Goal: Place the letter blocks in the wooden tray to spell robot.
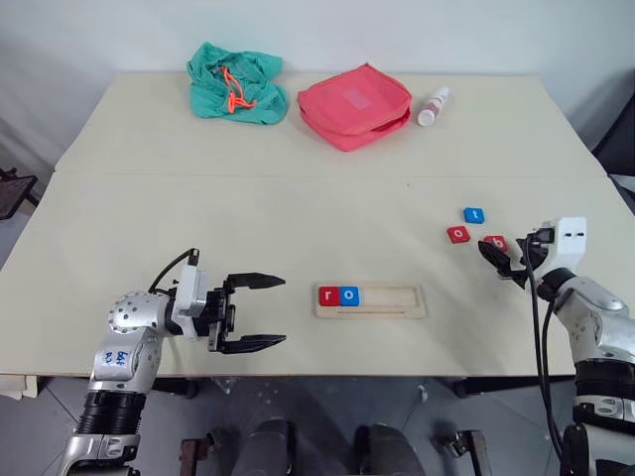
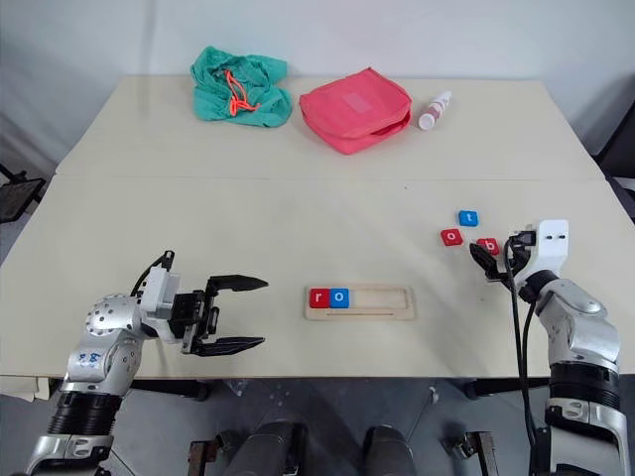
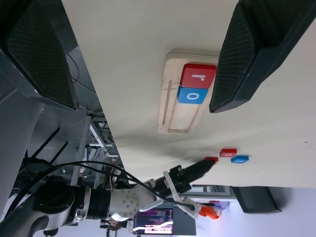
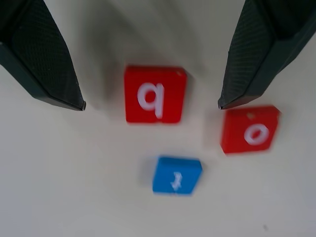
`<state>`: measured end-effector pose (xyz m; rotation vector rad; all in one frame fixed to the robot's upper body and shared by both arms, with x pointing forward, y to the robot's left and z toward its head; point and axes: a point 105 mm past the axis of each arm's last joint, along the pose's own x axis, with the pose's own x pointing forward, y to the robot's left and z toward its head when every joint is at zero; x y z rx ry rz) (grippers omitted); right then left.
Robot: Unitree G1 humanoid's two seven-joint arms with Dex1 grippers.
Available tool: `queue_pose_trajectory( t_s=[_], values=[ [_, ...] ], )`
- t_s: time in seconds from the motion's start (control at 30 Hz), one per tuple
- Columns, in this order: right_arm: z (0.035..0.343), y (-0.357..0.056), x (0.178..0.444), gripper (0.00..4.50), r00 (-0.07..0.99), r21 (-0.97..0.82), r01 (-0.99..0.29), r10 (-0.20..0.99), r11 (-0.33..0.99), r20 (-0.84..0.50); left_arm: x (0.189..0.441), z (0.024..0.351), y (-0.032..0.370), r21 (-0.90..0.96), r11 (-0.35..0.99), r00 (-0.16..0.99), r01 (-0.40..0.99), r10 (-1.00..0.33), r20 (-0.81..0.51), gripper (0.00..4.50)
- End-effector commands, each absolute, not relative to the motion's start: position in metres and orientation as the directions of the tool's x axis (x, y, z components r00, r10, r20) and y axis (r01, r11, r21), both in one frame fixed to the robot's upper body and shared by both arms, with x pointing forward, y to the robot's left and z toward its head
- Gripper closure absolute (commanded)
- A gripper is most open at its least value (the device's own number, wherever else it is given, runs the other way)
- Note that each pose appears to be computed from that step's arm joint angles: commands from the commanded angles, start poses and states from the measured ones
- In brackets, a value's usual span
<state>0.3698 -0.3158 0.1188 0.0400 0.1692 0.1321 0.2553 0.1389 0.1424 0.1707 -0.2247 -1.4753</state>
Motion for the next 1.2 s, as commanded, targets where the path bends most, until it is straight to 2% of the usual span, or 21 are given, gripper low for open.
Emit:
queue_pose_trajectory(
  t_s=[0.03, 0.17, 0.2, 0.27, 0.5, 0.6, 0.73, 0.97, 1.2],
  values=[
    [0.121, -0.320, 0.370, 0.00, 0.978, 0.025, -0.134, 0.137, 0.991, -0.159, 0.251, 0.154, 0.141, 0.291, 0.109, 0.094, 0.950, -0.993, 0.066, 0.03],
    [0.111, -0.316, 0.371, 0.00, 0.972, 0.017, -0.147, 0.147, 0.989, -0.182, 0.248, 0.153, 0.140, 0.288, 0.116, 0.101, 0.951, -0.993, 0.066, 0.03],
    [0.109, -0.316, 0.372, 0.18, 0.972, 0.023, -0.139, 0.141, 0.990, -0.186, 0.249, 0.153, 0.140, 0.289, 0.119, 0.103, 0.950, -0.992, 0.068, 0.01],
    [0.105, -0.314, 0.373, 0.62, 0.971, 0.038, -0.134, 0.139, 0.990, -0.197, 0.249, 0.153, 0.138, 0.290, 0.121, 0.105, 0.949, -0.992, 0.070, 0.00],
    [0.119, -0.312, 0.375, 3.03, 0.985, -0.009, -0.111, 0.109, 0.994, -0.135, 0.253, 0.152, 0.134, 0.295, 0.111, 0.093, 0.949, -0.993, 0.074, 0.00],
    [0.133, -0.304, 0.369, 3.05, 0.991, -0.023, -0.109, 0.106, 0.994, -0.084, 0.253, 0.151, 0.135, 0.290, 0.098, 0.080, 0.952, -0.994, 0.071, 0.00],
    [0.146, -0.270, 0.340, 3.05, 0.988, -0.029, -0.149, 0.147, 0.988, -0.041, 0.254, 0.145, 0.139, 0.278, 0.063, 0.051, 0.959, -0.997, 0.051, 0.00],
    [0.129, -0.228, 0.288, 3.05, 0.985, 0.061, -0.107, 0.115, 0.992, -0.132, 0.262, 0.145, 0.143, 0.280, 0.034, 0.023, 0.959, -0.999, 0.041, 0.00],
    [0.116, -0.213, 0.269, 3.05, 0.978, 0.101, -0.073, 0.090, 0.992, -0.186, 0.270, 0.146, 0.143, 0.288, 0.008, 0.000, 0.958, -1.000, 0.029, 0.00]
  ],
)
